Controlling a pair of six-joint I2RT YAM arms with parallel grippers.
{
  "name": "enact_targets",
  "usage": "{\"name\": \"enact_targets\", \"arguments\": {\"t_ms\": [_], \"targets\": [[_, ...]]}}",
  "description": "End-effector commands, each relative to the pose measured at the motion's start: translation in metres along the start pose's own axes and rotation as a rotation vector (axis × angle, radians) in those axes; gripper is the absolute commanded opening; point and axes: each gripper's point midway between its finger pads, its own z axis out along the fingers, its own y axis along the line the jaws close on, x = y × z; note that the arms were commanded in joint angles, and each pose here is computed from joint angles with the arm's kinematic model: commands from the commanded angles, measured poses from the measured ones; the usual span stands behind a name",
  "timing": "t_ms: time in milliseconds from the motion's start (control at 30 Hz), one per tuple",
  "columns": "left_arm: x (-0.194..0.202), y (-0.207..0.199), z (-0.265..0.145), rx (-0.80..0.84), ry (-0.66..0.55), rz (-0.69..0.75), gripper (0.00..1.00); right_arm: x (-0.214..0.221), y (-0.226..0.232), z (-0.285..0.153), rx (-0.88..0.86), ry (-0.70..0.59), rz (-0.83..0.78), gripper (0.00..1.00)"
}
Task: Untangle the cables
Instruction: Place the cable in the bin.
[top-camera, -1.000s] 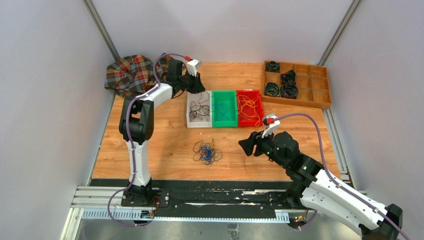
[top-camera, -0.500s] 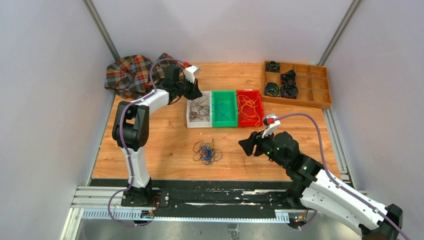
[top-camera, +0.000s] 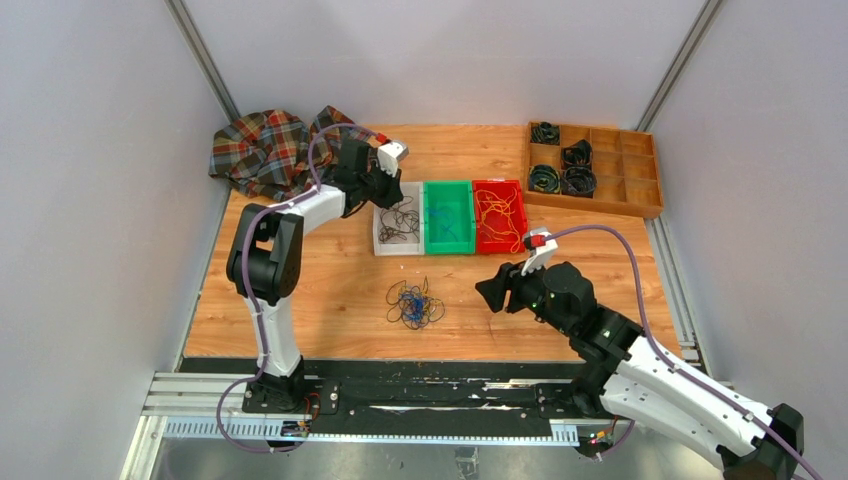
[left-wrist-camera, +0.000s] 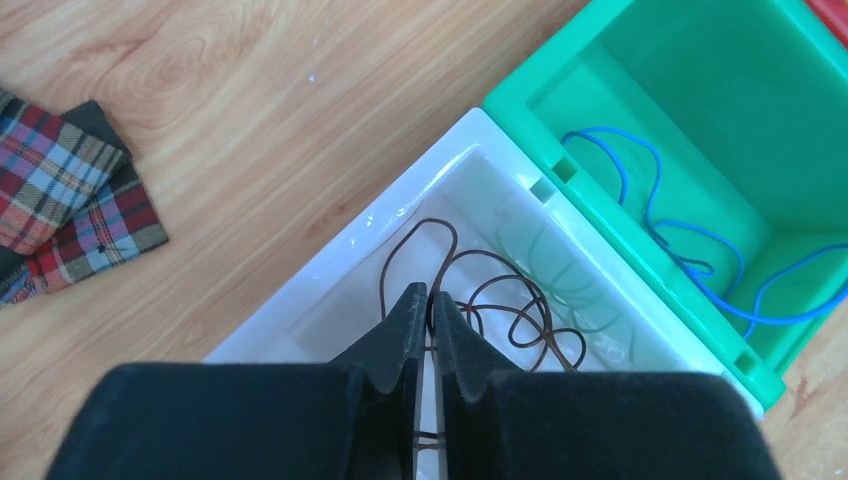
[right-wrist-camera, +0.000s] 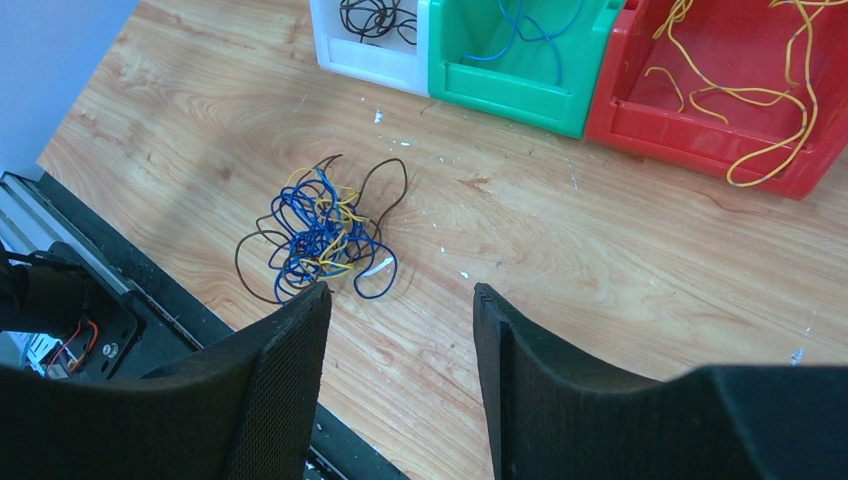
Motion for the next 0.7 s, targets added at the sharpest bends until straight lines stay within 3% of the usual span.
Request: {"name": "enact_targets", "arguments": {"t_ms": [0,33,200,400,667], "targets": [[-0.015,0.008,-0.006,-0.134,0.027,0.133,0.14,-0.003,0.001,0.002,-0.008,0.001,0.004,0.57],[-0.014,0.009,-0.008,-0.145,0.044,0.144,0.18,-0.001,0.001,0.004,-0.009,0.013,0.0,0.57],[-0.014,0.008,-0.026,-0.161,0.099,0.186,0.57,0.007,0.009,0.019,-0.046,0.062,-0.016,0.62],[-0.029,-0.024,-0.072,-0.067,0.134,0.229,1.0,0.019,0.035,0.049,-0.18,0.137,-0.06,0.65],[-0.026,-0.084,-0.146,0.116,0.19,0.258,0.98,0.03,0.062,0.078,-0.312,0.264,-0.115,0.63]]}}
